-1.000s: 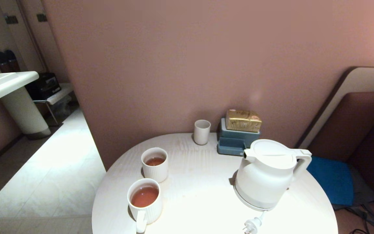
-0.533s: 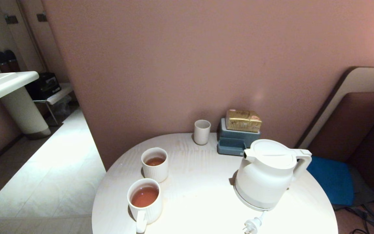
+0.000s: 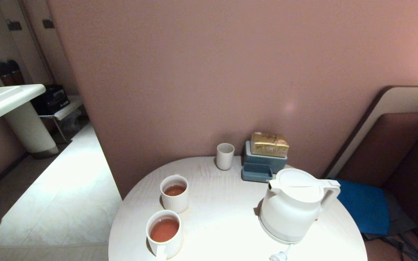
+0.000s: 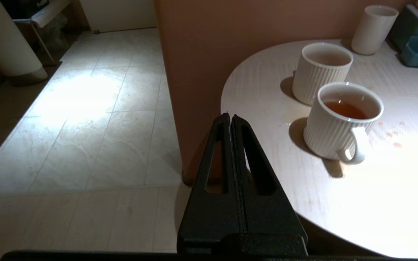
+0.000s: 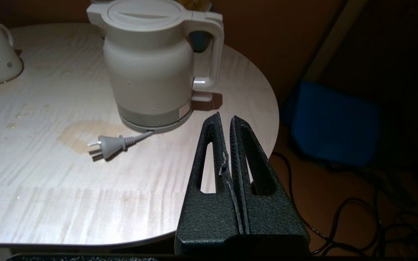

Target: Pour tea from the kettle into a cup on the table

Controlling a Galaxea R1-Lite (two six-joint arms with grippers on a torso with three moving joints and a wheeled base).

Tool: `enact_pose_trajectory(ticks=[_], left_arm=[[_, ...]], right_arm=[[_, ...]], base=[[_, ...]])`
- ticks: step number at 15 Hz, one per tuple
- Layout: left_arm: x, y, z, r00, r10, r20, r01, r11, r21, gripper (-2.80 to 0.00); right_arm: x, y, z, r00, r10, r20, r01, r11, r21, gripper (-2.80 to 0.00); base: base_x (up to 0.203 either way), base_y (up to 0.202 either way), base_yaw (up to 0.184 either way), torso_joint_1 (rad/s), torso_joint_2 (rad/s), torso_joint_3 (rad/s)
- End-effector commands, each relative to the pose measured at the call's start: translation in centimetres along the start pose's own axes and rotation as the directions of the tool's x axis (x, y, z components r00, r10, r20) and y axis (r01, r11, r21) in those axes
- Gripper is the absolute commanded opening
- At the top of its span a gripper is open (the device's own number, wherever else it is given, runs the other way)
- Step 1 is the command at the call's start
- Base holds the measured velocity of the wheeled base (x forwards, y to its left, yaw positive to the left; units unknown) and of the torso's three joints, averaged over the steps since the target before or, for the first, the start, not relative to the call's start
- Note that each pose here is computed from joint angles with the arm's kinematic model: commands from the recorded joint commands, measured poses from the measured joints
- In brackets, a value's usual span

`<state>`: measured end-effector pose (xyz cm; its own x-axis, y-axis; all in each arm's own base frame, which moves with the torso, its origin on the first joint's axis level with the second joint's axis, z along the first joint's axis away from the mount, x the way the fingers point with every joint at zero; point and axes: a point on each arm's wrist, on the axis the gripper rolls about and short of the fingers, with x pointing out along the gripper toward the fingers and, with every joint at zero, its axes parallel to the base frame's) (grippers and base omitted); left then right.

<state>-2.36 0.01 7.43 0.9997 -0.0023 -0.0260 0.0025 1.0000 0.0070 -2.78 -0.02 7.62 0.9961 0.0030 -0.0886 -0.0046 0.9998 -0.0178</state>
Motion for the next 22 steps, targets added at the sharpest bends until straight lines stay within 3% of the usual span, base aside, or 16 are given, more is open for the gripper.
enact_pose_trajectory(ticks=[1,5,22], left_arm=[[0.01,0.00,0.01,1.000,0.001,-0.001,-0.001,1.000,0.001,-2.80],[0.01,0.00,0.01,1.000,0.001,0.000,-0.001,1.000,0.000,-2.80],[0.01,0.00,0.00,1.000,0.001,-0.002,-0.001,1.000,0.001,-2.80]], right_arm=[[0.01,0.00,-0.02,1.000,0.000,-0.002,0.000,1.000,-0.001,-2.80],[0.01,0.00,-0.01,1.000,0.000,-0.001,0.000,1.000,0.001,-2.80],[0.02,0.00,-0.06,1.000,-0.001,-0.003,0.001,1.000,-0.001,-2.80]], base=[[0.000,0.000,0.000,0.313,-0.61,-0.302],[0.000,0.000,0.000,0.190,-0.36,-0.178],[0.000,0.000,0.000,0.002,0.00,-0.002]])
